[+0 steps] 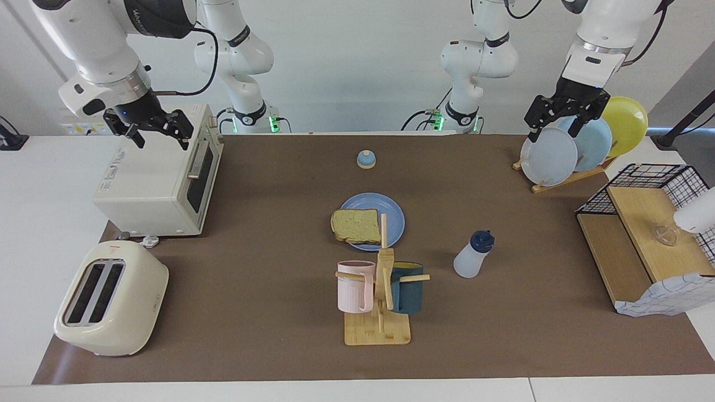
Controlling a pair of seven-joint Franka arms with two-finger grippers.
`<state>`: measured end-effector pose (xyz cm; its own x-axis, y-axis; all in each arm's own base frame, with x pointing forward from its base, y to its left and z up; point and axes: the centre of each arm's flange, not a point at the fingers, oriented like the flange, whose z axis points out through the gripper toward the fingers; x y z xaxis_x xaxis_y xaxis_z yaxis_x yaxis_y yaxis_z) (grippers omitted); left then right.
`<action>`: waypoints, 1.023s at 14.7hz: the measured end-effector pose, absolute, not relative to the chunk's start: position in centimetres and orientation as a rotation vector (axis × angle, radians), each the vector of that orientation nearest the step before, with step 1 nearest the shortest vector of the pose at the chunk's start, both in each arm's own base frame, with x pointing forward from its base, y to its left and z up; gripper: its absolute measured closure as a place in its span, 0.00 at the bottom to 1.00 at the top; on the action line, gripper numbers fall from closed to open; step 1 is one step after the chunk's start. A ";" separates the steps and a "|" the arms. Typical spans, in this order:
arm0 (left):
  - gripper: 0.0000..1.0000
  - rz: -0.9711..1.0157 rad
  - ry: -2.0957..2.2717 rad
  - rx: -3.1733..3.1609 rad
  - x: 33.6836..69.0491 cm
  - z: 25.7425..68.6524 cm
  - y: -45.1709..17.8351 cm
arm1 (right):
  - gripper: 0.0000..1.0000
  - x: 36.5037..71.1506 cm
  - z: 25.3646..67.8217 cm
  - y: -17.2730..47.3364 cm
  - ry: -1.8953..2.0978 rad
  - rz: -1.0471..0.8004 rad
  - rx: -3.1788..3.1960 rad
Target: Put bread on plate and add seasoning
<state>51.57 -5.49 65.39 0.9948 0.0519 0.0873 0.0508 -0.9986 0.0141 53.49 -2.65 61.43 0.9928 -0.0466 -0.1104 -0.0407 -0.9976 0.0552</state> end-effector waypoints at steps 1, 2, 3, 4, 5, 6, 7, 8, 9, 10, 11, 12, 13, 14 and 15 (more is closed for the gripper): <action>0.00 0.125 0.067 3.119 51.8 65.1 -5.1 | 0.00 53.5 61.4 -2.6 -0.068 -0.173 3.083; 0.00 0.108 0.049 3.117 52.1 64.5 -5.3 | 0.00 53.5 61.4 -2.6 -0.068 -0.173 3.083; 0.00 0.092 0.037 3.120 52.4 63.9 -5.8 | 0.00 53.5 61.4 -2.6 -0.068 -0.173 3.083; 0.00 0.076 0.027 3.123 52.8 63.2 -6.3 | 0.00 53.5 61.4 -2.6 -0.068 -0.173 3.083; 0.00 0.060 0.020 3.123 53.2 62.6 -6.7 | 0.00 53.5 61.4 -2.6 -0.068 -0.173 3.083; 0.00 0.045 0.019 3.123 53.5 61.9 -6.9 | 0.00 53.5 61.4 -2.6 -0.068 -0.173 3.083; 0.00 0.029 0.020 3.123 53.9 61.3 -6.9 | 0.00 53.5 61.4 -2.6 -0.068 -0.173 3.083; 0.00 0.009 0.021 3.124 54.2 60.7 -6.9 | 0.00 53.5 61.4 -2.6 -0.068 -0.173 3.083; 0.00 -0.008 0.022 3.125 54.5 60.1 -6.9 | 0.00 53.5 61.4 -2.6 -0.068 -0.173 3.083; 0.00 -0.019 0.022 3.125 54.7 59.7 -6.9 | 0.00 53.5 61.4 -2.6 -0.068 -0.173 3.083; 0.00 -0.029 0.021 3.126 54.7 59.5 -6.9 | 0.00 53.5 61.4 -2.6 -0.068 -0.173 3.083; 0.00 -0.041 0.020 3.126 54.6 59.5 -6.9 | 0.00 53.5 61.4 -2.6 -0.068 -0.173 3.083; 0.00 -0.062 0.019 3.128 54.4 59.6 -6.9 | 0.00 53.5 61.4 -2.6 -0.068 -0.173 3.083; 0.00 -0.086 0.019 3.129 54.2 59.8 -6.8 | 0.00 53.5 61.4 -2.6 -0.068 -0.173 3.083; 0.00 -0.105 0.021 3.130 54.0 60.0 -6.7 | 0.00 53.5 61.4 -2.6 -0.068 -0.173 3.083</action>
<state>54.01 -6.74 60.03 0.9977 0.0133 -0.0669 0.0139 -0.9999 0.0092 53.49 -2.65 61.43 0.9928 -0.0466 -0.1104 -0.0407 -0.9976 0.0552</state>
